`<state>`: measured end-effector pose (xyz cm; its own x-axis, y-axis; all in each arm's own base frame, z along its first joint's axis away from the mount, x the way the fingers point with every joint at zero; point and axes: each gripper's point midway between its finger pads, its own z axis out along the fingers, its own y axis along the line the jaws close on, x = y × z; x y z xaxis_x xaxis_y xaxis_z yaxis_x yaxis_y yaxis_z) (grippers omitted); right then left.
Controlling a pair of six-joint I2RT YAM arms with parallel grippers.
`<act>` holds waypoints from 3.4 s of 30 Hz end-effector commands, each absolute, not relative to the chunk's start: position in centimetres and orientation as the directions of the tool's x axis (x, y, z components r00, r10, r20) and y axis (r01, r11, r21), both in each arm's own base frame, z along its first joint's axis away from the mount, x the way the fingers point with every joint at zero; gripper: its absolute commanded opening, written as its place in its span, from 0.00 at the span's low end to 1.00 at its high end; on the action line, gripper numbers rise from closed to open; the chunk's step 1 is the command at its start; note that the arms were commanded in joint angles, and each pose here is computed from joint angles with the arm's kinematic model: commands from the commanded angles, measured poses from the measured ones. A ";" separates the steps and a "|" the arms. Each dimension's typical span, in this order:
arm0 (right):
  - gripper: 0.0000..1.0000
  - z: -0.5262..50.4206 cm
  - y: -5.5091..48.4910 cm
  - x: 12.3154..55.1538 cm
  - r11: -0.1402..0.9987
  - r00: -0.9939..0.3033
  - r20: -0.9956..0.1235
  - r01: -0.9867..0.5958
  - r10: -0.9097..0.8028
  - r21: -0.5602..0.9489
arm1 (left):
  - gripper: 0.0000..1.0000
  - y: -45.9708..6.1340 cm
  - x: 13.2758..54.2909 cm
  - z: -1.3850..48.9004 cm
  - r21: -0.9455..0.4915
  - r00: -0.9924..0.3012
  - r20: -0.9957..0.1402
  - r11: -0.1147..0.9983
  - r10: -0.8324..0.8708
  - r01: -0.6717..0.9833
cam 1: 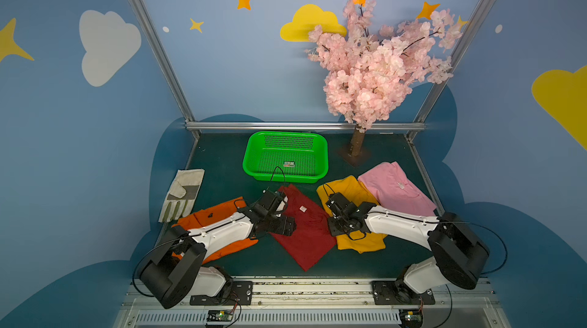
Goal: Put the folded t-shirts into the basket
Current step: Adjust the T-shirt at the center of the board, then pick up the T-shirt from the center of the board.
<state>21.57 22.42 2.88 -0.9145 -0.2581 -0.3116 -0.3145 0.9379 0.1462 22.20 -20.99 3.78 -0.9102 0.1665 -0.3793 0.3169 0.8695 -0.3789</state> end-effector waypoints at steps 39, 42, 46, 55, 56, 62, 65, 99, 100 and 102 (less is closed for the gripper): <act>0.18 6.6 21.0 28.8 0.838 -0.930 -0.163 -0.368 -0.330 0.403 | 0.88 -26.7 19.3 7.5 -0.426 -0.853 -0.449 0.775 0.267 0.467; 0.28 6.2 20.8 28.7 0.839 -0.928 -0.164 -0.372 -0.334 0.398 | 0.88 -24.6 22.0 8.6 -0.384 -0.843 -0.503 0.824 0.193 0.418; 0.38 6.3 21.1 28.5 0.823 -0.926 -0.174 -0.377 -0.334 0.425 | 0.89 -21.1 25.6 9.6 -0.302 -0.811 -0.574 0.892 0.112 0.337; 0.43 6.9 22.2 27.6 0.777 -0.922 -0.186 -0.386 -0.339 0.497 | 0.88 -17.2 30.4 9.3 -0.235 -0.771 -0.636 0.943 0.035 0.236; 0.43 6.9 22.1 27.5 0.778 -0.922 -0.187 -0.387 -0.339 0.494 | 0.88 -17.2 30.8 9.2 -0.219 -0.763 -0.644 0.943 0.053 0.250; 0.50 7.3 21.5 27.4 0.794 -0.925 -0.200 -0.379 -0.323 0.474 | 0.88 -17.8 32.2 7.8 -0.143 -0.754 -0.639 0.940 0.152 0.311; 0.53 7.4 21.0 27.6 0.805 -0.930 -0.199 -0.367 -0.309 0.466 | 0.88 -17.8 32.9 6.7 -0.126 -0.765 -0.619 0.939 0.179 0.321; 0.23 7.0 22.1 26.5 0.770 -0.923 -0.206 -0.385 -0.325 0.509 | 0.85 -18.7 34.6 1.5 -0.132 -0.849 -0.471 0.932 0.241 0.338; 0.22 7.0 22.2 26.5 0.769 -0.922 -0.207 -0.387 -0.327 0.509 | 0.85 -18.9 34.6 1.3 -0.139 -0.852 -0.464 0.930 0.243 0.341; 0.20 7.0 22.3 26.4 0.769 -0.922 -0.205 -0.388 -0.329 0.509 | 0.81 -19.1 34.4 0.8 -0.152 -0.861 -0.446 0.927 0.245 0.342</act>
